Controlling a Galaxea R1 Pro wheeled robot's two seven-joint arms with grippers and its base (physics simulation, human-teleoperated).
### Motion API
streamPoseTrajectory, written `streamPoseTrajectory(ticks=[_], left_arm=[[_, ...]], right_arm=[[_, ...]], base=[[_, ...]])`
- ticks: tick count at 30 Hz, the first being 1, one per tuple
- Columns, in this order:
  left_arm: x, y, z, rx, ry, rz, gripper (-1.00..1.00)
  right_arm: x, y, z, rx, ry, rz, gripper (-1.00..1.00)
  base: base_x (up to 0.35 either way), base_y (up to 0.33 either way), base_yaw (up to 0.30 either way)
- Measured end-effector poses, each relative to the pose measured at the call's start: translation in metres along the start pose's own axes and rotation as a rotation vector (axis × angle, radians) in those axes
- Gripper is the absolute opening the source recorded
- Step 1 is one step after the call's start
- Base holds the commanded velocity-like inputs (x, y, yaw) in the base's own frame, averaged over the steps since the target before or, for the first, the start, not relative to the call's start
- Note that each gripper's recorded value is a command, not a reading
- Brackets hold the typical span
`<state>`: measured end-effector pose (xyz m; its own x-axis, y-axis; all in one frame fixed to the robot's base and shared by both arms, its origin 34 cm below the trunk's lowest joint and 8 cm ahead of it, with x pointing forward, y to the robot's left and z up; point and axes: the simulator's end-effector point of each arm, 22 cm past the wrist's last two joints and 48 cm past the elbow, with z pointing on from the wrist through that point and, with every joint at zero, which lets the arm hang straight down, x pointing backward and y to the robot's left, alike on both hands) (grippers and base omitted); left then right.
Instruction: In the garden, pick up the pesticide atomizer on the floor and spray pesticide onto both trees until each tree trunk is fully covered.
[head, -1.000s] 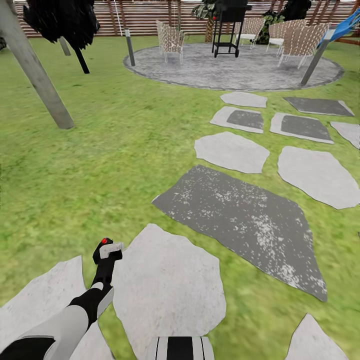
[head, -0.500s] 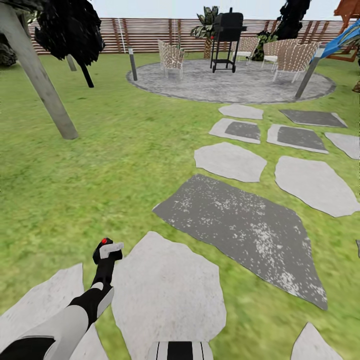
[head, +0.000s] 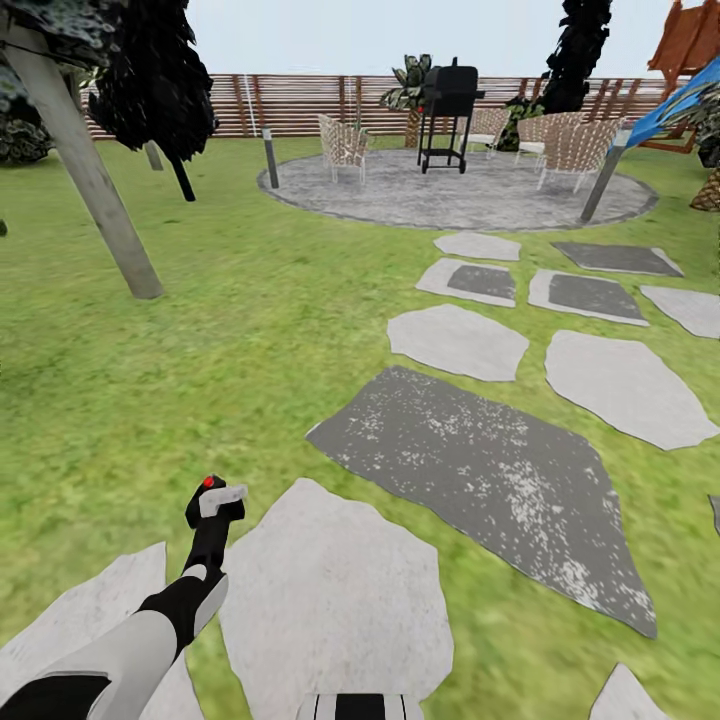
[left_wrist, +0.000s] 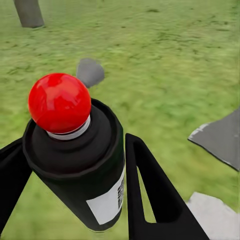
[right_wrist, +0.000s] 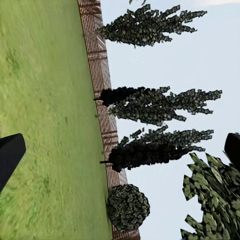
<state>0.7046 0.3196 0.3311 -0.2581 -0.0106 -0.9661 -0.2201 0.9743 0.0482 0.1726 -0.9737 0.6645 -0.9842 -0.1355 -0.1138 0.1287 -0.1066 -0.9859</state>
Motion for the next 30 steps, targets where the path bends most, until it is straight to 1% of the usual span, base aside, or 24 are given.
streamPoseTrajectory(ticks=[30], left_arm=[[-0.082, -0.001, -0.005, 0.002, -0.119, -0.029, -1.0]], right_arm=[[0.019, -0.013, -0.001, 0.009, 0.013, 0.12, 1.0]], base=[[0.0, 0.0, 0.0]])
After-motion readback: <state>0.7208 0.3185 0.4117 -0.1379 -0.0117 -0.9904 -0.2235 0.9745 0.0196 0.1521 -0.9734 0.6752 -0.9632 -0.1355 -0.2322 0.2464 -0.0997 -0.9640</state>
